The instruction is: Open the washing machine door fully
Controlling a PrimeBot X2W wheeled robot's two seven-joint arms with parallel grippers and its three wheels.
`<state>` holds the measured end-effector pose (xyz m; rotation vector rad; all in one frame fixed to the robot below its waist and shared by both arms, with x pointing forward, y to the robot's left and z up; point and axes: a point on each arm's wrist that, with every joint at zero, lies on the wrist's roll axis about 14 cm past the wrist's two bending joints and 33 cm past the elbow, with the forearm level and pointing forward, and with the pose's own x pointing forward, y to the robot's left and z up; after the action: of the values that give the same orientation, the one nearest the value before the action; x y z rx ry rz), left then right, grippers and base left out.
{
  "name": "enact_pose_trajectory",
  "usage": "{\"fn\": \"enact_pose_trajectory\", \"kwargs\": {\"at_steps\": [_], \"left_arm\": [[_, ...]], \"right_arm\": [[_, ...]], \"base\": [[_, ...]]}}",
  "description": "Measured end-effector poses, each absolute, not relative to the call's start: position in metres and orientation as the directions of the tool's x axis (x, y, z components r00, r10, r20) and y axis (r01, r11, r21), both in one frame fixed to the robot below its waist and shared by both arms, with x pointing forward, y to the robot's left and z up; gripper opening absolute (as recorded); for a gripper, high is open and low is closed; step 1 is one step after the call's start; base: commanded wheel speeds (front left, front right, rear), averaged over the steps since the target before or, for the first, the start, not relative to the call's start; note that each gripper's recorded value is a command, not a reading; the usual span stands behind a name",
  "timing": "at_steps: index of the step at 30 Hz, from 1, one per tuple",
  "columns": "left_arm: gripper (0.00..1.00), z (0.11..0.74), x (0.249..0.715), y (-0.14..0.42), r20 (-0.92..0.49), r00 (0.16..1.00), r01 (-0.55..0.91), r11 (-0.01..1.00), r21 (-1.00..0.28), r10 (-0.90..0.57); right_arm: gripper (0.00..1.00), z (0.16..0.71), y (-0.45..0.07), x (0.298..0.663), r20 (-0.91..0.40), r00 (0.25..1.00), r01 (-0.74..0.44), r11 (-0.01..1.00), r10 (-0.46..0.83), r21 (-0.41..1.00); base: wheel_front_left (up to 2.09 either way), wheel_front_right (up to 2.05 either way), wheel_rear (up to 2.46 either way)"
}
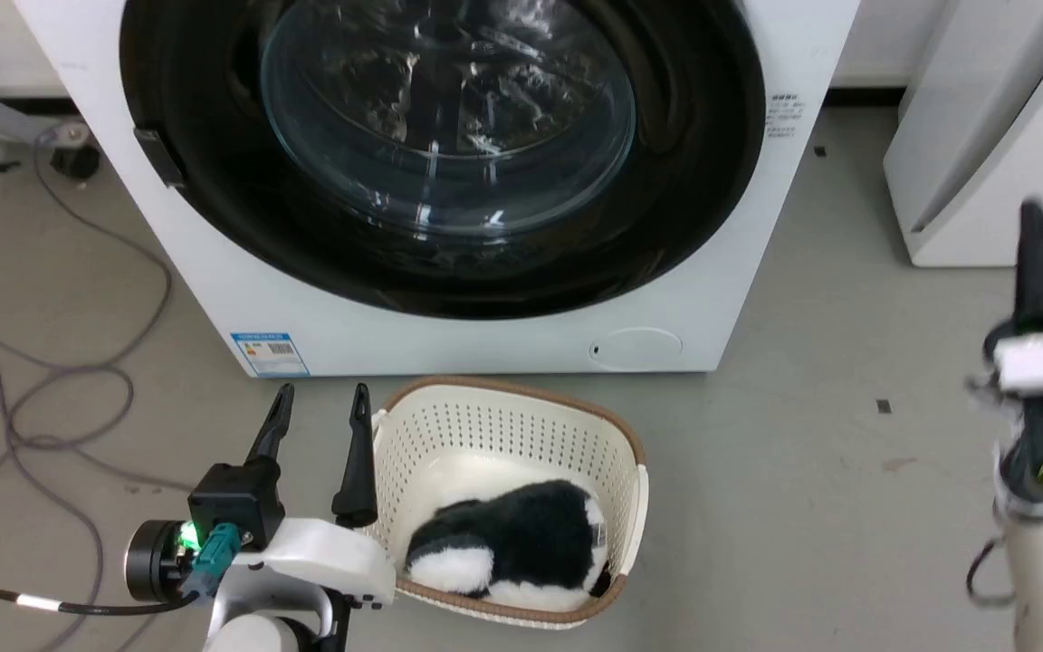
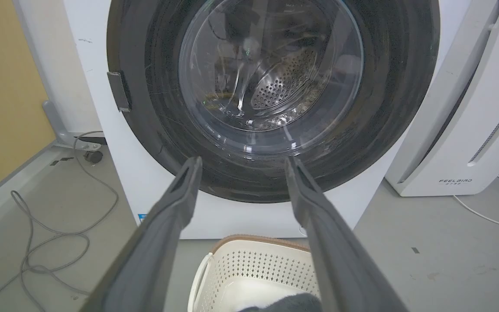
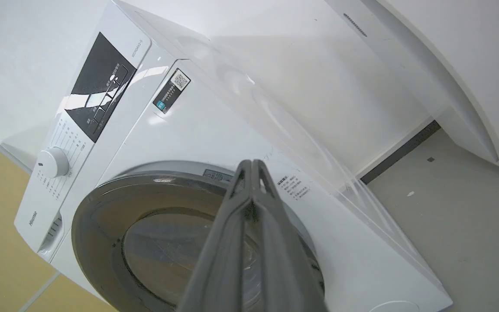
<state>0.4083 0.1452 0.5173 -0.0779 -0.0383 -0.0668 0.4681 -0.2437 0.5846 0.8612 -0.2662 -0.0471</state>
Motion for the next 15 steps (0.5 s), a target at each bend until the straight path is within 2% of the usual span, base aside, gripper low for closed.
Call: {"fn": "enact_pose_trajectory", "kwargs": {"at_steps": [8, 15], "left_arm": [[1.00, 0.513, 0.422, 0.141, 0.045, 0.996, 0.077, 0.993, -0.087, -0.073], [1.00, 0.508, 0.432, 0.141, 0.044, 0.997, 0.072, 0.993, -0.096, -0.068]], "right_arm": [[0.00, 0.615, -0.249, 0.519, 0.245, 0.962, -0.116, 0.634, -0.119, 0.765], [0.00, 0.637, -0.234, 0.564, 0.217, 0.976, -0.154, 0.663, -0.013, 0.733]], "base": [[0.00, 0.00, 0.00], [0.00, 0.00, 0.00]]}}
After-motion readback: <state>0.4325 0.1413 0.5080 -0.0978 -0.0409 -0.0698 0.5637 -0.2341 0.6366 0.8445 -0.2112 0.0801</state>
